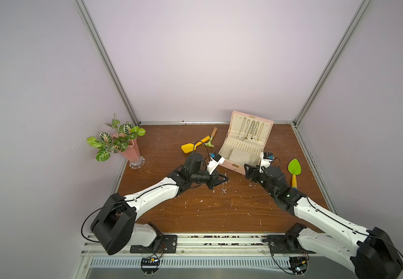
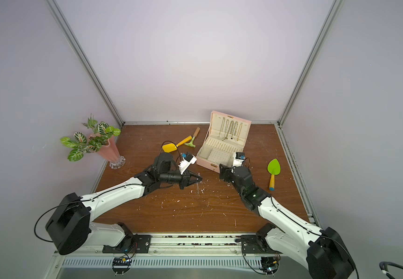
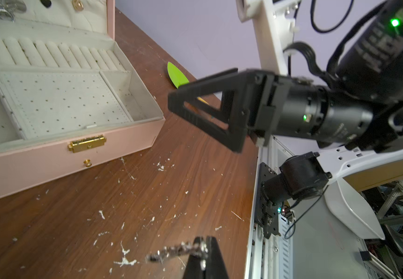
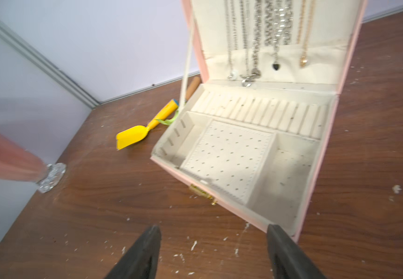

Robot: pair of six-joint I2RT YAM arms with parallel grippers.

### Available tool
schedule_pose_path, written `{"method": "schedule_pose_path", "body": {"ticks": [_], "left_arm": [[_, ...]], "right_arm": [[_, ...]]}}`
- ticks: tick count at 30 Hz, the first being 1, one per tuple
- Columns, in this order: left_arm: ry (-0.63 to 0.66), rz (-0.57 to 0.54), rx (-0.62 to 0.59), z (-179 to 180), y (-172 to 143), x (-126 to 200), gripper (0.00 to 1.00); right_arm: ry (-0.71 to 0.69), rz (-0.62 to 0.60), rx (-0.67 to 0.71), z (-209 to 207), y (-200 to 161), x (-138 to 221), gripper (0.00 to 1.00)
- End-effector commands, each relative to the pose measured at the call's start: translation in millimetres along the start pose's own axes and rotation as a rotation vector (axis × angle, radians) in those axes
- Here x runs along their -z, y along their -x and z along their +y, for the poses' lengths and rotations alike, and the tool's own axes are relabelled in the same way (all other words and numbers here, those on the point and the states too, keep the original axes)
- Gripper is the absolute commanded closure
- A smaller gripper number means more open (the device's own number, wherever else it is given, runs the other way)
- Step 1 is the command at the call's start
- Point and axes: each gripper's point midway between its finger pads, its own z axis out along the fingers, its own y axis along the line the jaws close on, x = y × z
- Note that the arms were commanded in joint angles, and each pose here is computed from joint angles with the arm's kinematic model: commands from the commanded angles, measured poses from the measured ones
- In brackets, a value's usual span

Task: Put jewelry chain into jewelry box
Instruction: Move the jewelry box to the center of the board.

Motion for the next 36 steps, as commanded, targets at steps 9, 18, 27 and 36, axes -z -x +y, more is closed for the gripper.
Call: {"method": "schedule_pose_path", "body": {"ticks": [9, 18, 27, 36], "left_arm": [[0.078, 0.230, -0.097, 4, -23, 20, 0.99], [0.177, 0.247, -0.183, 14, -20, 31, 0.99], [0.221, 0.248, -0.240, 13, -16, 38, 0.99], [0.324, 0.216, -0.288, 17, -5, 54, 0.99]], "right_arm": [[-0.171, 0.124, 0.003, -67, 10, -42, 0.35], [-0.206, 0.156, 0.049, -75, 20, -67, 0.41], [-0.265, 0.234, 0.066, -87, 2, -85, 0.51], [-0.341, 0.332, 0.124, -100, -14, -95, 0.65]]}}
